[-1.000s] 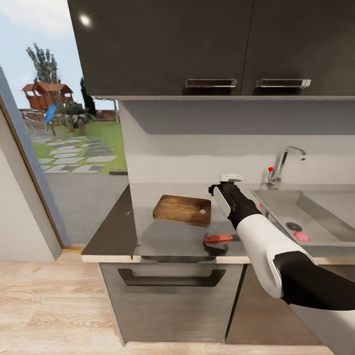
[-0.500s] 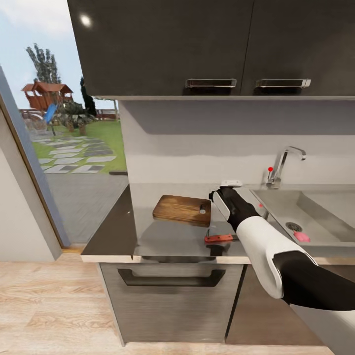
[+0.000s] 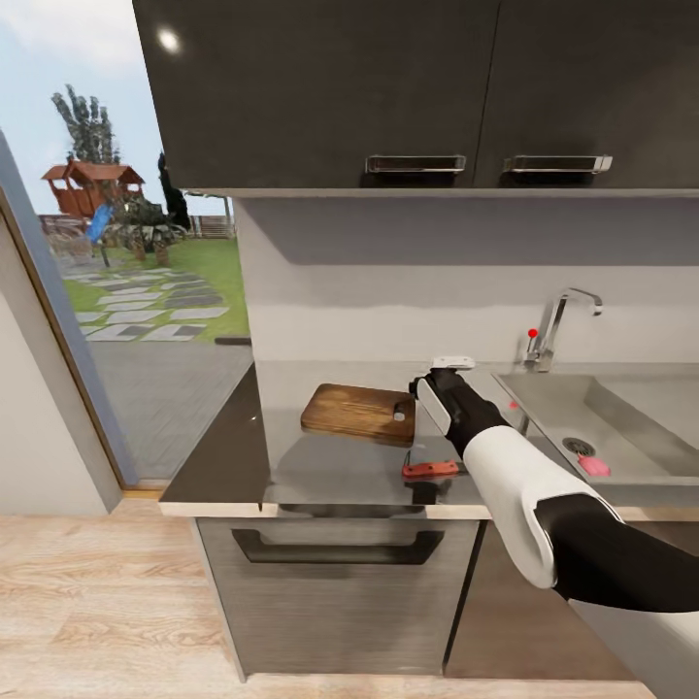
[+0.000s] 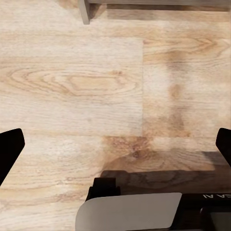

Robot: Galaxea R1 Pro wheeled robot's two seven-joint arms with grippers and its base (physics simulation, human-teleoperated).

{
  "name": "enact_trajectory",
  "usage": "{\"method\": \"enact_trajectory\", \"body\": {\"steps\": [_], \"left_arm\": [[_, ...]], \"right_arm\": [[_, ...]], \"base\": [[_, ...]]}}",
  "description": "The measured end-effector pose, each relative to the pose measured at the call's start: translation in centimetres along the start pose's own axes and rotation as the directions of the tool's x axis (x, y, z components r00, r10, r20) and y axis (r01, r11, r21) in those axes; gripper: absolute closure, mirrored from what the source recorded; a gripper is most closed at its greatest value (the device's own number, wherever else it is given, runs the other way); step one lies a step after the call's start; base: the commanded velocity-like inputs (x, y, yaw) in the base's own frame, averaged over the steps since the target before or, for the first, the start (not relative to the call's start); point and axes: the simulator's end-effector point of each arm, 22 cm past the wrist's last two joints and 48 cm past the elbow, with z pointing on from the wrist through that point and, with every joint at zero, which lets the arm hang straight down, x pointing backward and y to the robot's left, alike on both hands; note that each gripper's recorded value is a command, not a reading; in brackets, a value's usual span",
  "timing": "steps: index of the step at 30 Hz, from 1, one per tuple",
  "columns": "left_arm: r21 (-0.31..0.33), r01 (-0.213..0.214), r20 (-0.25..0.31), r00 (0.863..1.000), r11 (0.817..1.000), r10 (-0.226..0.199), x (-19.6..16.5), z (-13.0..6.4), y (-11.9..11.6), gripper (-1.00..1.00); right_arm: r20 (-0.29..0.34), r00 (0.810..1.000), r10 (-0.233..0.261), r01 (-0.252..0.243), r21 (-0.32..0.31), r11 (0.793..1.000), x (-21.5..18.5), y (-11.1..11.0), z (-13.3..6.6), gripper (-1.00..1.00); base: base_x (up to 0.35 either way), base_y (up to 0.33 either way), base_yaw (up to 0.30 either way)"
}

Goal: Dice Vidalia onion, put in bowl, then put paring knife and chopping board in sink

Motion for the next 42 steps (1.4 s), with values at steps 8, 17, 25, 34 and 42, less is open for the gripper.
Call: {"method": "enact_trajectory", "body": {"steps": [8,17,25,34,42], "left_arm": [[0.000,0.001,0.000,1.000,1.000,-0.001,0.0,0.0,0.0,-1.00],[0.000,0.000,0.000,1.000,1.000,0.000,0.0,0.0,0.0,-1.00],[0.000,0.000,-0.006,1.000,1.000,0.000,0.2,0.0,0.0,-1.00],[0.000,0.000,-0.020,1.000,1.000,0.000,0.8,0.1,0.0,-1.00],[-0.001,0.000,-0.033,0.999,1.000,0.000,1.3,0.1,0.1,-1.00]], "right_arm": [[-0.020,1.000,-0.009,0.009,-0.025,1.000,0.9,0.7,0.2,-1.00],[-0.022,1.000,-0.013,0.012,-0.046,0.999,1.1,1.7,0.1,-1.00],[-0.030,0.999,-0.014,0.012,-0.048,0.999,1.5,1.8,0.4,-1.00],[-0.045,0.999,-0.017,0.015,-0.048,0.999,2.4,2.0,1.1,-1.00],[-0.067,0.997,-0.024,0.021,-0.046,0.999,3.6,2.1,1.8,-1.00]], "base": [[0.000,0.000,0.000],[0.000,0.000,0.000],[0.000,0.000,0.000],[0.000,0.000,0.000],[0.000,0.000,0.000]]}}
